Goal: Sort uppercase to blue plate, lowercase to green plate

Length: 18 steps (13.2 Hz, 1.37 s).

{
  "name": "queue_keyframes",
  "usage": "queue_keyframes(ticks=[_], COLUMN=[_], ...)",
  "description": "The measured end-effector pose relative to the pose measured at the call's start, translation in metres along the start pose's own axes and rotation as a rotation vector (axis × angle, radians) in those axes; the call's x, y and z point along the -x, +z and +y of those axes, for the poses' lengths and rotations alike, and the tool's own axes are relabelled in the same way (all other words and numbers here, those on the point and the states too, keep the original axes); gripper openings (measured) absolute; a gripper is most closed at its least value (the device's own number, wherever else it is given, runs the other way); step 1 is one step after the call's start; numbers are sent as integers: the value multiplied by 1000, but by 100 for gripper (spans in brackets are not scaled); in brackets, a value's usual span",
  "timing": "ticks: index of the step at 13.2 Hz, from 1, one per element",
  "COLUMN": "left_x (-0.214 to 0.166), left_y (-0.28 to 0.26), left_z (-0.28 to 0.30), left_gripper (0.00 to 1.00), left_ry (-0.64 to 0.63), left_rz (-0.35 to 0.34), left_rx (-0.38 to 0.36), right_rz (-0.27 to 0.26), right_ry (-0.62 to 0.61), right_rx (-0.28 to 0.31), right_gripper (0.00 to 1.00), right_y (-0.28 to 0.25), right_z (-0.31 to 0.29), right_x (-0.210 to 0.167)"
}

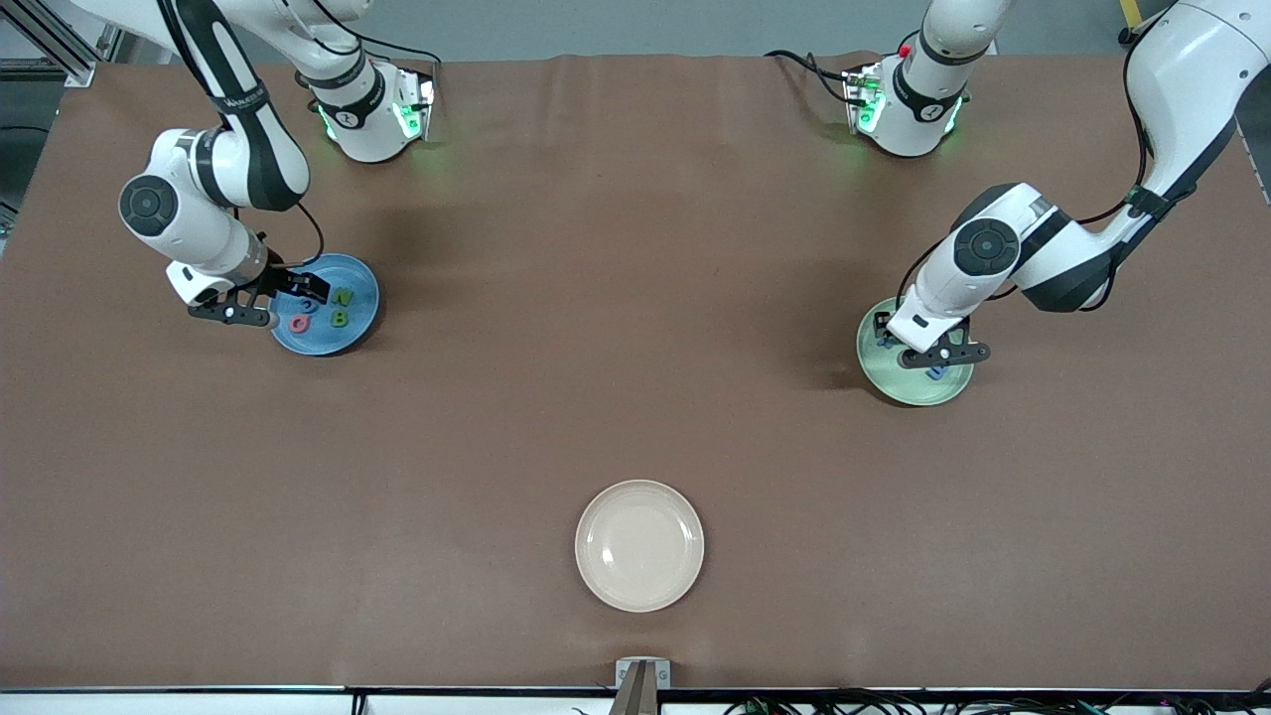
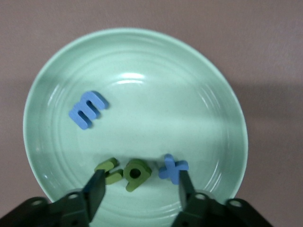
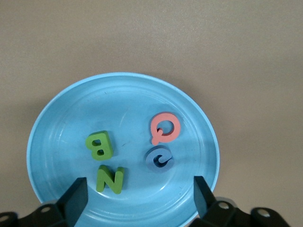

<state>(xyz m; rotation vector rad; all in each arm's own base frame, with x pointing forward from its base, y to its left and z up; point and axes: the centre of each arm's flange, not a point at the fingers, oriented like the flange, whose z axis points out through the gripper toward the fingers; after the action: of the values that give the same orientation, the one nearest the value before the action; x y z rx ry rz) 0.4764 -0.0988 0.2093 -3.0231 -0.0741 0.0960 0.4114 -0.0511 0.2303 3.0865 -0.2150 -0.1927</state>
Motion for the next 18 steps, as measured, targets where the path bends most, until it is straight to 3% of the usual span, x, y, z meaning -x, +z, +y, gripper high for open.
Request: queue_keyframes(ticks=[2,6,10,14,18], left_x=[-7,-19,-30,-47,-55], left_y=[-5,-14,-25,-50,-84], left_z=[-2,-6,-4,-11,-49], left_gripper=[99,99,99,99,99], left_ry=[-10,-27,-49,-1,61], left_rz=[13,36,49,-26,-13], left_rx=[3,8,24,152,189], right_rz=[11,32,-11,-53,-43], right_ry=[-4,-50,-110,-123,-106], right_rx=[-1,9,40,57,57], right_gripper=[100,100,100,100,100], right_y=[-5,-65,-203,-301,-366], right_z=[-2,-20,-56,-68,-66], right_x=[-2,-25,-63,-64,-72])
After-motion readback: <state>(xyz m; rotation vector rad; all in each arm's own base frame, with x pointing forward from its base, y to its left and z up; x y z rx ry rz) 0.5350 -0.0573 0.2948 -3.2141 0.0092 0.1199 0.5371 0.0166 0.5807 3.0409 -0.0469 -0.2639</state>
